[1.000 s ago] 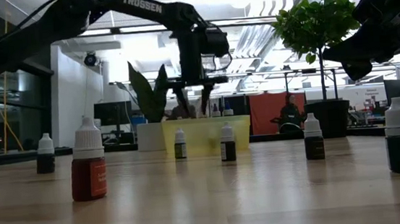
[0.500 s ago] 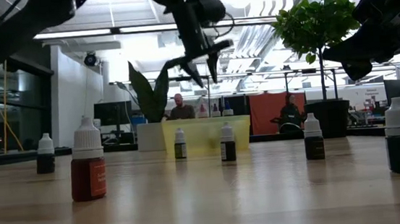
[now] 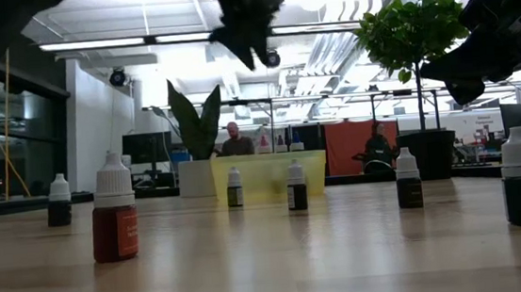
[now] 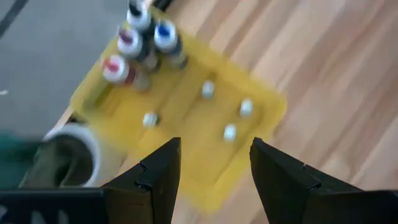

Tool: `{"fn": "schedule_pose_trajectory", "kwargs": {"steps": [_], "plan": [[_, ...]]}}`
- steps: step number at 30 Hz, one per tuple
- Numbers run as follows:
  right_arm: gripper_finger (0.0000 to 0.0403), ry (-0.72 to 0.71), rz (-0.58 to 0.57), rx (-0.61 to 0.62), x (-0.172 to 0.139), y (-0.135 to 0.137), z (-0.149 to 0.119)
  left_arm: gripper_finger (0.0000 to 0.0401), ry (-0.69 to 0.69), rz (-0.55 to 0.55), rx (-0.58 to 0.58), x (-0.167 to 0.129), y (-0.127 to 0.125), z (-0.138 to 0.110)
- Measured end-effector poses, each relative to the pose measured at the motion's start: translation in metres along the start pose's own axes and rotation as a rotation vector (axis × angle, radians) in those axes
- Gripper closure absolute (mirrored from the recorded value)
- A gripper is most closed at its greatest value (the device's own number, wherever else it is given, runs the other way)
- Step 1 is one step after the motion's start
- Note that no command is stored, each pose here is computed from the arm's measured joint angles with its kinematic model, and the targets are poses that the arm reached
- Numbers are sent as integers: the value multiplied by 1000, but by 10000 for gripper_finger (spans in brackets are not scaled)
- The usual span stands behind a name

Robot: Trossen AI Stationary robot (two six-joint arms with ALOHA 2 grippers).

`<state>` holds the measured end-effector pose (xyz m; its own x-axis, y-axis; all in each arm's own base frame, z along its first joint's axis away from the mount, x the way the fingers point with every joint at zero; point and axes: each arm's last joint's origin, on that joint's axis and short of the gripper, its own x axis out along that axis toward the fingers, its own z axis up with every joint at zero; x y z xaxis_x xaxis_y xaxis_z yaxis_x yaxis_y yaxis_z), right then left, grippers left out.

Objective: Pick & Place food coloring
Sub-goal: Put the small black food coloring bottle into the yellow bin

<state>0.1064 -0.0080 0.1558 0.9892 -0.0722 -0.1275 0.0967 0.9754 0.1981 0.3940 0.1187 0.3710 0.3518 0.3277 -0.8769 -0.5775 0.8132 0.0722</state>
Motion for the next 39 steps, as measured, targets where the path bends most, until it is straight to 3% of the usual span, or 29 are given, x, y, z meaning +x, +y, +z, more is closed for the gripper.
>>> {"fn": "schedule_pose_trajectory", "kwargs": {"steps": [7, 14, 20, 28, 33, 39], "plan": [[402, 0, 0, 0, 0, 0, 0, 219, 70, 38, 133, -46, -16, -32], [402, 0, 0, 0, 0, 0, 0, 219, 110, 28, 213, -69, -23, -72], [402, 0, 0, 0, 0, 0, 0, 219, 145, 18, 143, -56, -22, -122], [402, 0, 0, 0, 0, 0, 0, 219, 251, -28, -138, -12, -27, -190], [402, -1, 0, 0, 0, 0, 0, 219, 354, 10, -159, 7, -32, -219], [402, -1, 0, 0, 0, 0, 0, 219, 404, -23, -146, 14, -42, -235]]}}
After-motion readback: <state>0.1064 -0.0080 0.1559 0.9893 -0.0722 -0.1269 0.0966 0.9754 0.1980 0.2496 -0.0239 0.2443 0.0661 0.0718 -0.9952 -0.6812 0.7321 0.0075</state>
